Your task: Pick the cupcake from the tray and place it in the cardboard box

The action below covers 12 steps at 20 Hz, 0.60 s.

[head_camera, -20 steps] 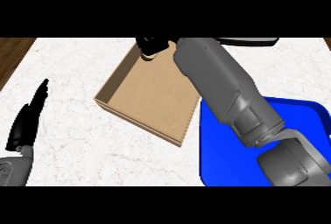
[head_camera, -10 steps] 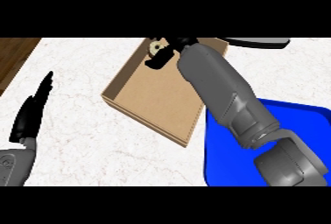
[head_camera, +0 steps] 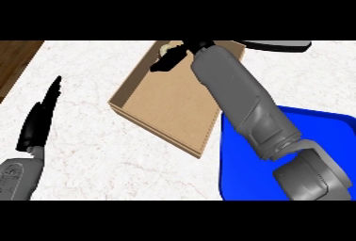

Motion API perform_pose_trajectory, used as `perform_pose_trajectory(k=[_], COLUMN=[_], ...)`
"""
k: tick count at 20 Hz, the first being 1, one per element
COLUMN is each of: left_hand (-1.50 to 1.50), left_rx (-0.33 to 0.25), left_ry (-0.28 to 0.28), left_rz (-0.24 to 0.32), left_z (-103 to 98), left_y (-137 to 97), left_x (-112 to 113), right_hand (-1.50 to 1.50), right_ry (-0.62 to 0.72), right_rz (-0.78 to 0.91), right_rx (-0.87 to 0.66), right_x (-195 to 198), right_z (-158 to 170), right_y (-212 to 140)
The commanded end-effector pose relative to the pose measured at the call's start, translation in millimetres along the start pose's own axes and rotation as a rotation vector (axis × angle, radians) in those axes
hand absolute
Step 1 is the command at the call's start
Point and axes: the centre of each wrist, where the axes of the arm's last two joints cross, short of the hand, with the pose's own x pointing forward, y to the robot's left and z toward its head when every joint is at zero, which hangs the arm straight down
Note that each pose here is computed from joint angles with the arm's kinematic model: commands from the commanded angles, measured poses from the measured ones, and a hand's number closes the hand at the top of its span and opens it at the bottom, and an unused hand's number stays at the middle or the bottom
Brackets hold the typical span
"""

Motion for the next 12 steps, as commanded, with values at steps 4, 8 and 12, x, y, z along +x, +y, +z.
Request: perform_pose_trajectory(k=[4, 8, 12], left_hand=[0.00, 0.00, 0.00], left_rx=[0.013, 0.021, 0.037], left_ry=[0.030, 0.017, 0.033], left_rz=[0.026, 0.000, -0.021], left_z=[0, 13, 8], left_y=[8, 9, 27], left_x=[-5, -10, -18], right_hand=[-1.50, -1.50, -1.50], right_ry=[-0.054, -0.056, -0.031], right_rz=[-0.216, -0.292, -0.307], right_rx=[-0.170, -0.192, -0.212], right_x=[-1, -19, -49], right_z=[-1, 4, 21], right_y=[-13, -59, -98])
